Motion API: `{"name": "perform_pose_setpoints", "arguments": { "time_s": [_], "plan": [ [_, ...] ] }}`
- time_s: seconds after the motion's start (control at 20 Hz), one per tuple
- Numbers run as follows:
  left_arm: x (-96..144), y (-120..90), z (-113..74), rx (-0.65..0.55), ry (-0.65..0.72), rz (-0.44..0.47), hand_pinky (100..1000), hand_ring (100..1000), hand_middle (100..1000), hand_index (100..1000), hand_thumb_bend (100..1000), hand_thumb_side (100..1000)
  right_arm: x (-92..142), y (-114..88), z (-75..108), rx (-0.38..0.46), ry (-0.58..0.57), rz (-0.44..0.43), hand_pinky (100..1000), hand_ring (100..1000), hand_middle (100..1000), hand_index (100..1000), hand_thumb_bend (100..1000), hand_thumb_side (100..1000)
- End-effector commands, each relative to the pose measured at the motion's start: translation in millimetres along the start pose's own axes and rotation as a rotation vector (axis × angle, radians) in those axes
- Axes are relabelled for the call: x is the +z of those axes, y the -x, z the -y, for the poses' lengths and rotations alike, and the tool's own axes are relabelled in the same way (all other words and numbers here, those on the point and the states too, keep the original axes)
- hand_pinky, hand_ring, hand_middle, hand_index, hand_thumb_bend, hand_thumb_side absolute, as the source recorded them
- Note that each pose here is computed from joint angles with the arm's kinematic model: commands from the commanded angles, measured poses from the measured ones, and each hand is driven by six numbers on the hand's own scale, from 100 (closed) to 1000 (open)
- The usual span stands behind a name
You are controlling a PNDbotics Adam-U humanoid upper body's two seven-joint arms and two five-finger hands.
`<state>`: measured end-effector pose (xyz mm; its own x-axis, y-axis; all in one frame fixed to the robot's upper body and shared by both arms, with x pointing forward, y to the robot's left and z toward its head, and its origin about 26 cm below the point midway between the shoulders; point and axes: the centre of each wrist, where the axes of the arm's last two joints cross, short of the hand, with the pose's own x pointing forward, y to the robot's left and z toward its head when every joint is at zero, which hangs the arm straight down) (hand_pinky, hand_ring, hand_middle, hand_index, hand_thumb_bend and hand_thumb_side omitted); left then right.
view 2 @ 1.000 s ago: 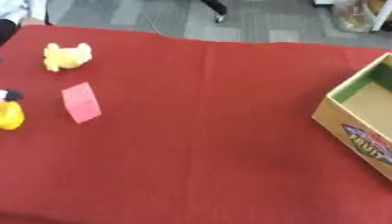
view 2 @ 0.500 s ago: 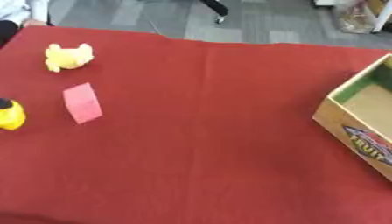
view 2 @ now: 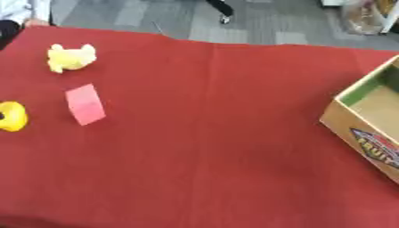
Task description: Pick up the objects with one hand, pass them to the other hand, and then place them into the box on the other side of the table.
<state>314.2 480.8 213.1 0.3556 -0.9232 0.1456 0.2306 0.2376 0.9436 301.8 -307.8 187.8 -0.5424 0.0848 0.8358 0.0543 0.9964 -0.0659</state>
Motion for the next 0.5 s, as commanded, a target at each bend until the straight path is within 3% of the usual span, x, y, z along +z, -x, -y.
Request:
{"name": "perform_pose_setpoints", "arguments": {
  "time_s": [0.05,0.5],
  "plan": [
    [0.7,4.6,-6.0,-0.033,0.006,-0.033,794,815,775,778,776,368,-2.2,-6.1,2.3,0.025,-0.009,0.017,859,762,893,925,100,555],
    [-4.1,3.4,2.1,-0.017,0.025,-0.031,797,811,771,780,765,367,-1.6,-4.2,0.6,0.022,-0.014,0.008,859,762,893,925,100,560]
  ]
}}
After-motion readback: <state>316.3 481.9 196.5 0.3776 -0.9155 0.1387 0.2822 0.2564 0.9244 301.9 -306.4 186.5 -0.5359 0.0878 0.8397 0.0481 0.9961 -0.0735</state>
